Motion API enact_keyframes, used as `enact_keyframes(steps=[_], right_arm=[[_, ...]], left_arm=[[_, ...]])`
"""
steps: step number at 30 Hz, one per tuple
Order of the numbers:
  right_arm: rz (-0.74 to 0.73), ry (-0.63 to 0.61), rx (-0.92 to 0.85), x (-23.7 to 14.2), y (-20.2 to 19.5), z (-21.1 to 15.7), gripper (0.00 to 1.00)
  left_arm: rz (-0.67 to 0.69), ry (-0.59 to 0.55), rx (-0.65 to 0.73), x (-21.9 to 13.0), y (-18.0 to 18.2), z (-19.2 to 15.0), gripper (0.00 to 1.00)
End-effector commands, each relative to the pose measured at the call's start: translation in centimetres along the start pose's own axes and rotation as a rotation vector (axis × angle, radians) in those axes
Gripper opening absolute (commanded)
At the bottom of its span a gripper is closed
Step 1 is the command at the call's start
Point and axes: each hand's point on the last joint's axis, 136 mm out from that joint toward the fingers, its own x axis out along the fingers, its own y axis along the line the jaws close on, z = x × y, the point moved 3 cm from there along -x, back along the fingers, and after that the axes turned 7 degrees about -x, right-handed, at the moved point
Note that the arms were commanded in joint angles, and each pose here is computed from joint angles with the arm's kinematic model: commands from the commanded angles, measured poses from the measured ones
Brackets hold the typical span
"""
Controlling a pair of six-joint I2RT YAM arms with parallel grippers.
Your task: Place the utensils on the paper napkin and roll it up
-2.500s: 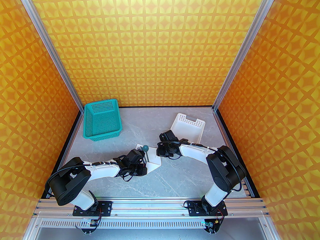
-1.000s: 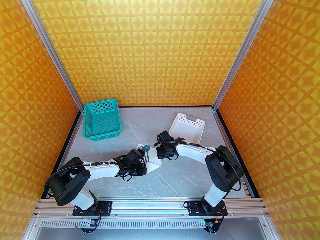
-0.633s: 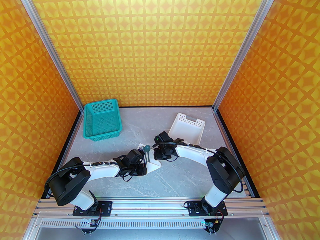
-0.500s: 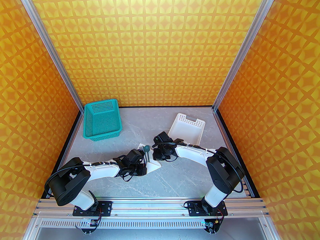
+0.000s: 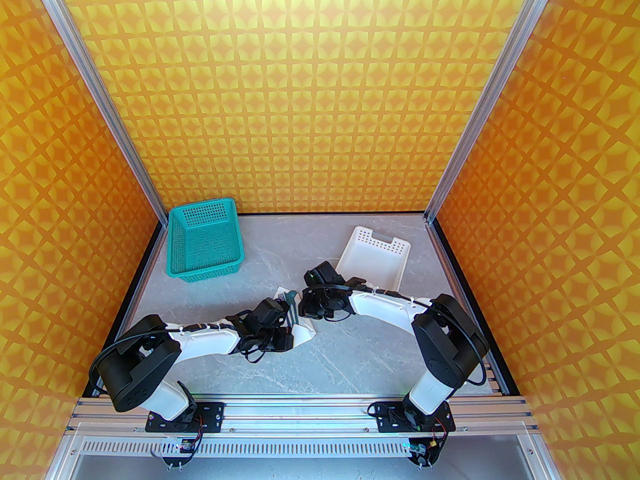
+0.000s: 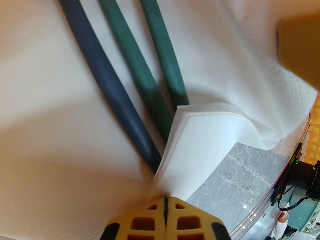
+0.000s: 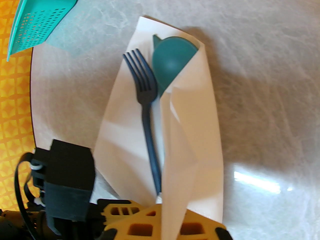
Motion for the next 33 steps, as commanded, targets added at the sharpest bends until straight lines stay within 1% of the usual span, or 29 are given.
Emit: enact_keyframes(steps=[1, 8, 14, 30, 33], right_arm=[[0.053, -0.008, 0.036, 0.7, 1.1, 0.5, 0.09], [0.098, -0.014, 0.089, 2.2, 1.1, 0.0, 0.09], [0.105, -0.01, 0.112, 3.3, 0.9, -0.5, 0.08], [0.137, 0.01, 0.14, 5.8, -0.1, -1.7, 0.1], [0.139, 0.016, 0.147, 6.2, -0.4, -1.9, 0.1]], left_arm=[[0.054, 0.001, -0.013, 0.0, 1.1, -0.1, 0.0], [0.051, -0.002, -0.013, 0.0, 1.1, 0.0, 0.0], [0.05, -0.003, -0.012, -0.1, 1.1, -0.1, 0.0], [0.024, -0.026, -0.024, -0.6, 0.6, 0.1, 0.0], [0.02, -0.031, -0.026, -0.8, 0.5, 0.2, 0.02]])
